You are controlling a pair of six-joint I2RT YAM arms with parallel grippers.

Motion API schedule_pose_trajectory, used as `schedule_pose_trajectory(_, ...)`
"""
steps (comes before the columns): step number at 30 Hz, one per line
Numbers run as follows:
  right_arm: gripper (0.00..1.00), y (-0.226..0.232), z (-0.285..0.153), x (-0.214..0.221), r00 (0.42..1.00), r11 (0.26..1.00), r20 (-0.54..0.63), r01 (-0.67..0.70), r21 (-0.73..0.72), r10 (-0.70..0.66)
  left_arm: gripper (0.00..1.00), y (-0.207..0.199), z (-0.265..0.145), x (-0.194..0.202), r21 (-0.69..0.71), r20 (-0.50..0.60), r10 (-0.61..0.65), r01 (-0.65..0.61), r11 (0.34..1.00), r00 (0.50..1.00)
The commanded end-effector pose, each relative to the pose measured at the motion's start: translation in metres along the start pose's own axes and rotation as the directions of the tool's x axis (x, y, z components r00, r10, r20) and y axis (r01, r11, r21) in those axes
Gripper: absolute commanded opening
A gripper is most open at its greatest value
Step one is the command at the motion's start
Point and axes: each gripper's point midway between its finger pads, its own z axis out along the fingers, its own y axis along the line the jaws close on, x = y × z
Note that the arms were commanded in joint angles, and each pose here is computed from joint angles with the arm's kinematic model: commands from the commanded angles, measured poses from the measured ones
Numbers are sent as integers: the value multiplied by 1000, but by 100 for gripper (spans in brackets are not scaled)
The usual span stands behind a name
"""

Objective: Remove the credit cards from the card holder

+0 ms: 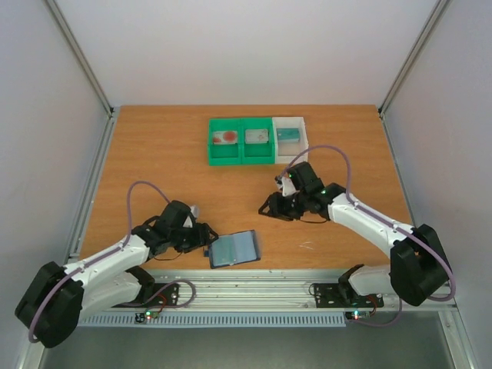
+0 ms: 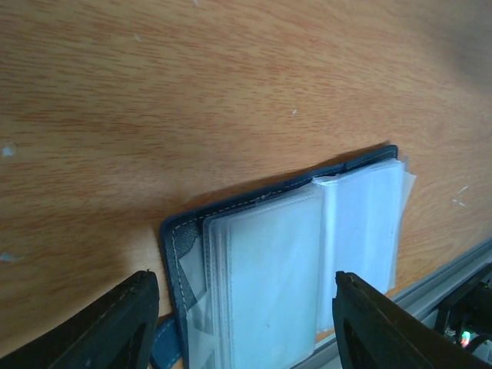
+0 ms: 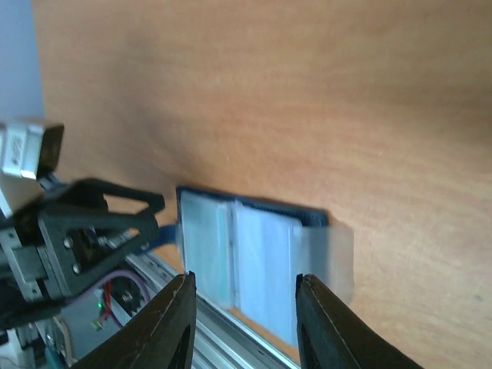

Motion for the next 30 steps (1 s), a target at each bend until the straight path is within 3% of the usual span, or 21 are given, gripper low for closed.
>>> schedule_pose_trajectory(1, 38, 8, 15, 23, 999, 998, -32, 13, -58, -14, 62, -9, 9, -5, 60, 19, 9, -11, 998, 1000)
schedule_pose_trajectory(9, 38, -7, 56, 69, 987, 1000, -155, 30, 8, -28, 54, -11, 15, -3, 87, -1, 9, -9, 996, 1000)
schedule_pose_trajectory(20, 32, -25, 87, 100, 970, 995, -243, 40, 90, -17, 53, -21, 22, -1, 162, -26, 12, -7, 987, 1000)
schedule_pose_trajectory(26, 21, -31, 93, 103, 971, 991, -240, 45, 123, -15, 52, -29, 27, 1, 213, -52, 6, 5, 977, 999)
schedule_pose_trajectory(30, 6, -40, 87, 101, 981, 985, -193, 45, 165, -13, 52, -35, 26, 2, 238, -64, 13, 3, 971, 998)
